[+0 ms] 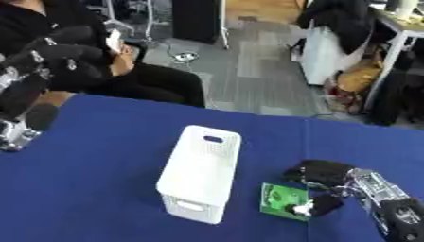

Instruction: Pick up objects on the table and place them in the box.

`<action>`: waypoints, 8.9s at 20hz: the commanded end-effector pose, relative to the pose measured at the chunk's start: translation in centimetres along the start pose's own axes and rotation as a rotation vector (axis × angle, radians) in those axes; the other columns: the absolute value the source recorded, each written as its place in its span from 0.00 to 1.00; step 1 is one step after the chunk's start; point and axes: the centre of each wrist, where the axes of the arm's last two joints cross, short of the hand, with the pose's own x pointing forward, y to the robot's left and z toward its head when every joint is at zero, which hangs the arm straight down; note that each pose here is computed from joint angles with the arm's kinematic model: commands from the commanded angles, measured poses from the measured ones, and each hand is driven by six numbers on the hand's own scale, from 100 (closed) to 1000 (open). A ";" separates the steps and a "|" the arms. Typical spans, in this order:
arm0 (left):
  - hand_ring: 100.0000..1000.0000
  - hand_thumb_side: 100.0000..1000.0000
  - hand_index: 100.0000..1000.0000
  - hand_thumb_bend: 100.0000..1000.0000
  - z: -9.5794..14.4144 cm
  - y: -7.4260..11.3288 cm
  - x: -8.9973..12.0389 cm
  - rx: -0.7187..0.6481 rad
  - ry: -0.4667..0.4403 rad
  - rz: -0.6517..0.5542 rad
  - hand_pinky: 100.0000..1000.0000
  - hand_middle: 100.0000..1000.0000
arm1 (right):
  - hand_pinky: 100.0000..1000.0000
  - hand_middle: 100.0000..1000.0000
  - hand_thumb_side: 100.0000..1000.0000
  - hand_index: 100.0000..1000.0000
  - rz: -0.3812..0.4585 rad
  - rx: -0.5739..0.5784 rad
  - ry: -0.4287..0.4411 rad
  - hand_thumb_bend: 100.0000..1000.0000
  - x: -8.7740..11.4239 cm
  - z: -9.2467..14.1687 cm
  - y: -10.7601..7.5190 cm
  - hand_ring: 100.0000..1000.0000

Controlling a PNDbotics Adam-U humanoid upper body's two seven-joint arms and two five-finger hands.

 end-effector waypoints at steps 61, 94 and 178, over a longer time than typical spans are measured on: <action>0.89 0.64 0.92 0.00 -0.4 0.5 0.2 -0.024 -0.021 -0.017 0.67 0.97 | 0.00 0.05 0.79 0.20 0.085 -0.271 0.066 0.58 1.4 -3.0 2.4 0.10; 0.89 0.64 0.92 0.00 -0.3 0.4 0.1 -0.033 -0.021 -0.014 0.67 0.97 | 0.00 0.00 0.52 0.10 -0.401 -0.699 -0.005 0.44 0.9 1.2 -5.5 0.00; 0.89 0.65 0.92 0.00 -5.7 -1.2 1.3 0.038 -0.128 0.066 0.67 0.97 | 0.00 0.00 0.76 0.10 -0.379 -0.799 -0.307 0.40 -0.2 -4.3 -14.8 0.00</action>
